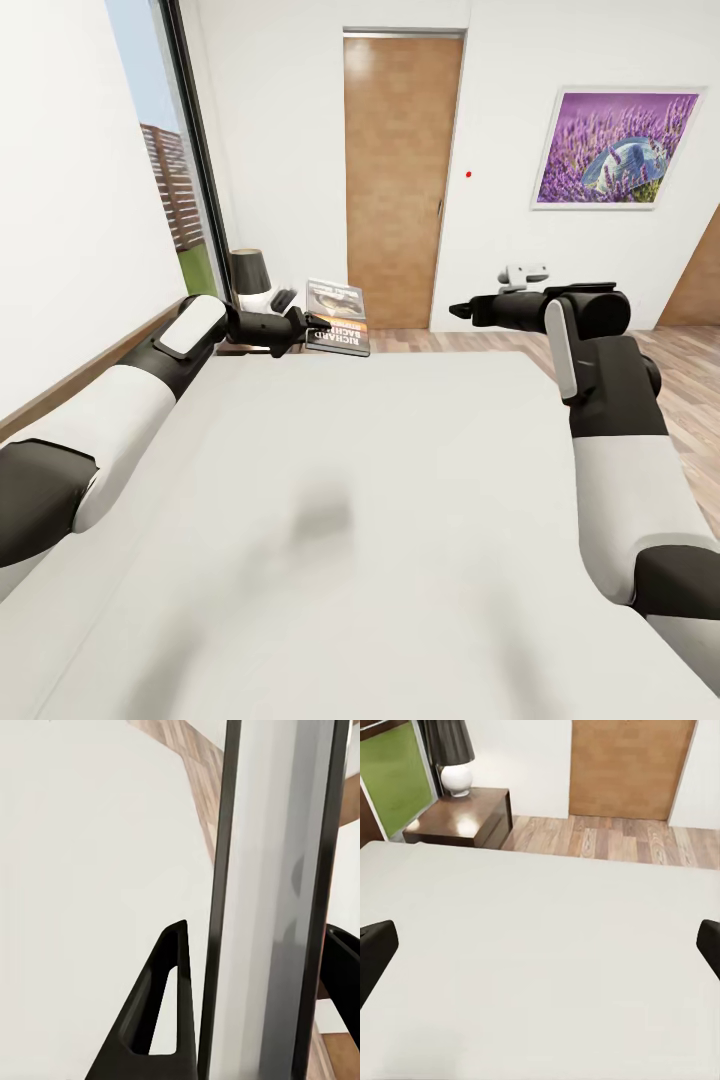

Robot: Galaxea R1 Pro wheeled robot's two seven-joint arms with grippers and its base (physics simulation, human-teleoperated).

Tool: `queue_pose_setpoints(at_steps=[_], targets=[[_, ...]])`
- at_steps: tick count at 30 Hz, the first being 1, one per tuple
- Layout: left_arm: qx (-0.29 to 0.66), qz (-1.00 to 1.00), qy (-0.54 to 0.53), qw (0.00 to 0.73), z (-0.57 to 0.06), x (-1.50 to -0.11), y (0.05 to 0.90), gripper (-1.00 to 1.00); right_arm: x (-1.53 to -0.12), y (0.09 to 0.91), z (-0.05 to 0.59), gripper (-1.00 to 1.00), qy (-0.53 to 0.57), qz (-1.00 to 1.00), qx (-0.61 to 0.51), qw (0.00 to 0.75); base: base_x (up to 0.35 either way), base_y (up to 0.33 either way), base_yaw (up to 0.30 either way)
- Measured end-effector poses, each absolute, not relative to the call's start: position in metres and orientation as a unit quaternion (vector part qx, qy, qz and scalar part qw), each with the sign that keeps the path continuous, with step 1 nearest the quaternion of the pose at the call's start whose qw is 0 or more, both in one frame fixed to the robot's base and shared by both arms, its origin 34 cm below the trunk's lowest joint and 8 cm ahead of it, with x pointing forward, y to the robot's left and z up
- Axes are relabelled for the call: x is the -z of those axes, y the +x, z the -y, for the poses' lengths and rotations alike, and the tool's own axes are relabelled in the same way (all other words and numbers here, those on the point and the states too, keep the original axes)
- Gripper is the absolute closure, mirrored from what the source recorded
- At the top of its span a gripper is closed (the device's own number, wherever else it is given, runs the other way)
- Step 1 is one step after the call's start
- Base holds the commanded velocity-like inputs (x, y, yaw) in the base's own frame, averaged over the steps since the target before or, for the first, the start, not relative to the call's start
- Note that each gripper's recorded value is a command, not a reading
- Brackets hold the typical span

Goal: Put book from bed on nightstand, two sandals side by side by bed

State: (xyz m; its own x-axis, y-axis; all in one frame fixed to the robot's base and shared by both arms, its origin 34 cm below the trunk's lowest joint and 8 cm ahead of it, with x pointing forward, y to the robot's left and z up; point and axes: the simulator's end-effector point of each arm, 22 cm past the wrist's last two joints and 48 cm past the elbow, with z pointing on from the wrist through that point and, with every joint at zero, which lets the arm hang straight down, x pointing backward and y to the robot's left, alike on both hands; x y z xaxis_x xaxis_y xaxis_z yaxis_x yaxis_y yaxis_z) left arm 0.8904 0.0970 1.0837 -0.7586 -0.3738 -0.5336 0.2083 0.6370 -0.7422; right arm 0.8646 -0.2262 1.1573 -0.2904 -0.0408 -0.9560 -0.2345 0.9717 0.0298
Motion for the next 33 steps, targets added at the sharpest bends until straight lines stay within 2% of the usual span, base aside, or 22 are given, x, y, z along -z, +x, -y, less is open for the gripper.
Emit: queue_pose_setpoints(at_steps=[12,20,33], targets=[[0.425,-0.836,-0.048,0.344,-0.096,-1.085,0.89,1.0,-1.164,0.861,0.231,-1.0,-0.086,-0.793,-0.066,0.599,0.0,0.0,0.0],[0.421,-0.837,-0.048,0.346,-0.096,-1.085,0.89,1.0,-1.126,0.854,0.252,-1.0,-0.079,-0.808,-0.003,0.583,0.0,0.0,0.0],[0.397,-0.85,-0.058,0.342,-0.103,-1.072,0.892,1.0,-1.113,0.846,0.255,-1.0,-0.077,-0.81,0.003,0.581,0.0,0.0,0.0]])
